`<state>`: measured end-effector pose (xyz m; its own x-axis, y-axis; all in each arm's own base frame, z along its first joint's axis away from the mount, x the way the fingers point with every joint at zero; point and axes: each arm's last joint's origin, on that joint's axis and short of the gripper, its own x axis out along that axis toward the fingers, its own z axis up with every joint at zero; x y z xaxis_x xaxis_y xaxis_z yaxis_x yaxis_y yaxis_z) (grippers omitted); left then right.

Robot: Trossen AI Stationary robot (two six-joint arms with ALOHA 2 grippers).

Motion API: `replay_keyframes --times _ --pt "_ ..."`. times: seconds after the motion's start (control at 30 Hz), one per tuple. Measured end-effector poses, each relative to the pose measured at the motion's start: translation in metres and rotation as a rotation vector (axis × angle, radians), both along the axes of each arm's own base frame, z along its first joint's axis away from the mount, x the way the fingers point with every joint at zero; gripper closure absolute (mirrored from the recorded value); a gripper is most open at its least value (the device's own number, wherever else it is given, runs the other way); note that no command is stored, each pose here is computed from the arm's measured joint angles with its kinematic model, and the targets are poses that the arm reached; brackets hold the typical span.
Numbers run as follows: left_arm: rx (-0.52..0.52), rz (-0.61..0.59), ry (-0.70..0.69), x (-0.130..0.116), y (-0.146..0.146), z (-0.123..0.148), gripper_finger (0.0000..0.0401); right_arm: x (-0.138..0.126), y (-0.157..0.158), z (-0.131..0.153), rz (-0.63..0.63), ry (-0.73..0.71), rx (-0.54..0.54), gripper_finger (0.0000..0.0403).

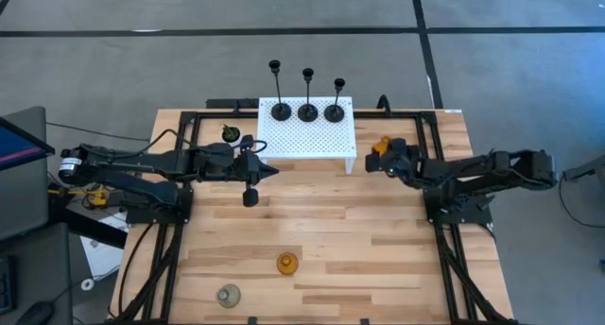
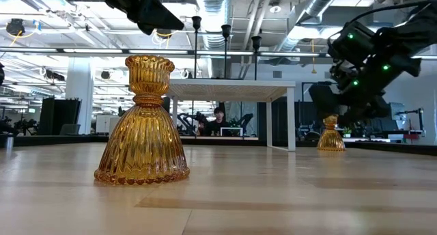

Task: Pick & Place candle stick holders
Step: Put the top yellow glass candle holder on the shelf

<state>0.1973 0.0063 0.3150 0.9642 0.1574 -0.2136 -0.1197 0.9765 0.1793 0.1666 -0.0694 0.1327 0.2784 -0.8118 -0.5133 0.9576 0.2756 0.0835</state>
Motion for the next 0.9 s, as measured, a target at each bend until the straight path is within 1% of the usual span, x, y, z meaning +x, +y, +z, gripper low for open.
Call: replay_keyframes --times 0.1,0.37,0.53,0.6,0.8,0.9 --pt "0.0 0.0 0.0 0.0 0.0 0.0 0.0393 0.0 -0.005 0.002 -0.008 -0.008 -0.017 0.0082" --pt "0.0 0.0 0.0 0.0 0.0 0.0 0.0393 -0.002 -0.013 -0.002 -0.036 0.004 0.013 0.0085" --pt "0.0 0.0 0.0 0.0 0.0 0.0 0.0393 -0.001 -0.024 -0.013 -0.054 0.011 0.056 0.0085" --pt "0.0 0.0 0.0 0.0 0.0 0.0 0.0393 0.002 -0.029 -0.018 -0.036 0.017 0.068 0.0085" --pt "0.0 0.0 0.001 0.0 0.0 0.0 0.0393 0.007 -0.036 -0.033 -0.05 0.036 0.071 0.0087" --pt "0.0 0.0 0.001 0.0 0.0 0.0 0.0393 0.008 -0.036 -0.036 -0.049 0.04 0.071 0.0095"
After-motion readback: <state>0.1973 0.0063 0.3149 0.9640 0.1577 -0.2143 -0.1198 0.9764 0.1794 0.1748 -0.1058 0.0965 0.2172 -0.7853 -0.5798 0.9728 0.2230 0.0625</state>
